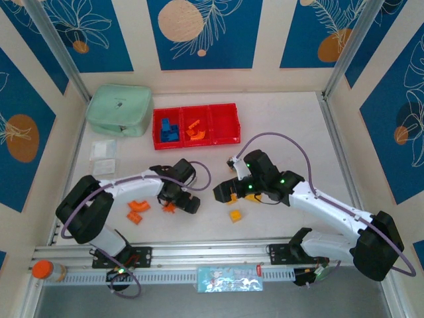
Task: Sort the legos into containers by color
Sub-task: Pick up the lego from the middle-left of the table.
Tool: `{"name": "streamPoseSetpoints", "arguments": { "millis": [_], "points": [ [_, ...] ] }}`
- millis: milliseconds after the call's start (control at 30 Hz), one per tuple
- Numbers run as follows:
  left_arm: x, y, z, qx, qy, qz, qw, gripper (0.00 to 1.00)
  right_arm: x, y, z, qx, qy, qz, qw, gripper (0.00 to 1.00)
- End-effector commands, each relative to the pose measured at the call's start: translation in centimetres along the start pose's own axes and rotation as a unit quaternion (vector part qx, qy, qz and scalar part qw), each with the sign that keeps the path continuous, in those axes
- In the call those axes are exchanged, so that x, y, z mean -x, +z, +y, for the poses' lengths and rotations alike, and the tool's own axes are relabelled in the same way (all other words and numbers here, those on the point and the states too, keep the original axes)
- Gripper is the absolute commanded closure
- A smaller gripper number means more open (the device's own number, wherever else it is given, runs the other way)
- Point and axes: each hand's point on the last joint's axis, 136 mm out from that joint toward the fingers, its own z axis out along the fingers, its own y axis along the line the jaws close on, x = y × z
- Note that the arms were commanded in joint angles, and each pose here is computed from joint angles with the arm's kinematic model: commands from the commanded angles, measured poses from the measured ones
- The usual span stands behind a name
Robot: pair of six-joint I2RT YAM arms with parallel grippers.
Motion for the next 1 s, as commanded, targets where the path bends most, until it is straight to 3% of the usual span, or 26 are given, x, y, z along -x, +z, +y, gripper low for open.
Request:
{"name": "streamPoseSetpoints", "arguments": {
  "millis": [0, 233, 500, 733, 967],
  "points": [
    [-1.4, -0.2, -0.2, 0.012, -0.016, 0.011, 1.000, 0.14, -0.6, 0.1, -0.4, -0.001, 0.010, 0.009, 1.000, 0.01],
    [-2.0, 0.4, -0.7, 0.029, -0.007, 0.023, 0.999, 0.33, -0.6, 0.5, -0.5, 0.001, 0.012, 0.015, 1.000, 0.01],
    [-1.9, 0.8, -0.8, 0.031, -0.012, 0.022, 0.999, 0.63, -0.5, 0.8, -0.7, 0.002, 0.014, 0.016, 1.000, 0.01],
    [-0.8, -1.2, -0.7, 0.040, -0.014, 0.002, 0.999, 0.70, 0.2, 0.3, -0.8, 0.005, 0.014, 0.009, 1.000, 0.01],
    [6.6, -8.5, -0.4, 0.052, -0.039, -0.100, 0.993, 0.68, 3.5, -1.5, -1.6, 0.016, 0.039, -0.032, 0.999, 0.01]
  ]
}}
